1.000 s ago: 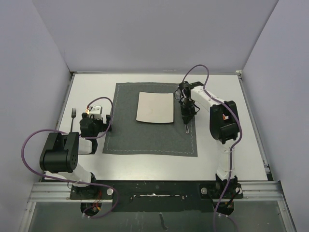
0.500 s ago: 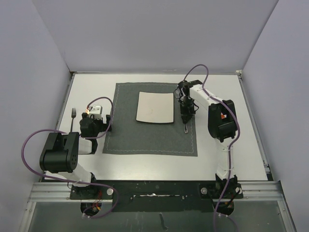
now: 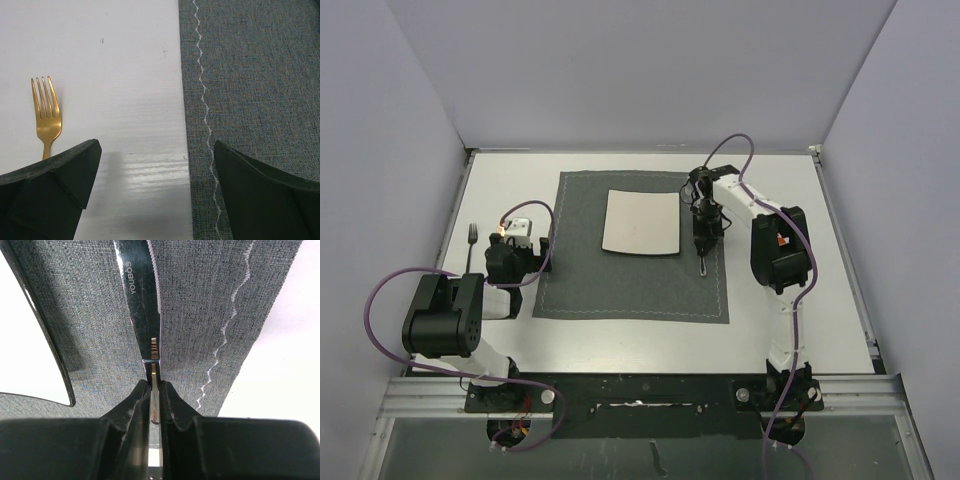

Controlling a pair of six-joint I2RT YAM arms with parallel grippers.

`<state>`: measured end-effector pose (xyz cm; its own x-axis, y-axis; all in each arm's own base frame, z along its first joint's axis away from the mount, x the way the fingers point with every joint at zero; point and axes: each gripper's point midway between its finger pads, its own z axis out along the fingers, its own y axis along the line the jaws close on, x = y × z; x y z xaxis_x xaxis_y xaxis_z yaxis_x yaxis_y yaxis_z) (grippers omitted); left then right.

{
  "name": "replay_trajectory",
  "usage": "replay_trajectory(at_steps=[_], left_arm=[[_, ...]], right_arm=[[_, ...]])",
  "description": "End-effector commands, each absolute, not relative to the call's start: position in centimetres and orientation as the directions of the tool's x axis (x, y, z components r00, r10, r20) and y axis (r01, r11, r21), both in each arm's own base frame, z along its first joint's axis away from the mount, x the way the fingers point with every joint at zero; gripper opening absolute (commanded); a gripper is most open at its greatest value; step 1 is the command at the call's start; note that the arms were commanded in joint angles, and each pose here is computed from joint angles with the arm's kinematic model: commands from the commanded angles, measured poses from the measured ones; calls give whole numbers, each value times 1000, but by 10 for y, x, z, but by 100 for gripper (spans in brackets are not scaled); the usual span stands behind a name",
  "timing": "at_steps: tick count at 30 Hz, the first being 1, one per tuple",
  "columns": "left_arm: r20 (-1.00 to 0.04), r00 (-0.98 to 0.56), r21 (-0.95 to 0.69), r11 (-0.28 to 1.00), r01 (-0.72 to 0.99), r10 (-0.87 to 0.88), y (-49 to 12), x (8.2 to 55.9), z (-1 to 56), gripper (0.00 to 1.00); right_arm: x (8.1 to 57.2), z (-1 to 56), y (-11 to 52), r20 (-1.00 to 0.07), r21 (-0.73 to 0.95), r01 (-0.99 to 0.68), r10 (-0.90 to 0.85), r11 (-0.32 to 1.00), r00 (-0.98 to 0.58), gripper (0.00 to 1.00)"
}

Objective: Set the dinner table for one person
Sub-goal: Adjust the knife on the napkin.

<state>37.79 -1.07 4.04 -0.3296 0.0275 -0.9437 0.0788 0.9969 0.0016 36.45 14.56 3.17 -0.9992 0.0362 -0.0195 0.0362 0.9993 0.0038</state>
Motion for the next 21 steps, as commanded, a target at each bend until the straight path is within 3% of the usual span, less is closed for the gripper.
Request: replay_trajectory(at_steps=[1,21], left_arm=[[-960,-281,-4,998,67,15,-8,391,54,98],[-959,-282,-4,998,67,15,-9,391,54,98]], right_arm=[[372,44,157,-43,36,58,60,998,-997,0],[372,36,165,-25,40,100,101,994,-995,0]])
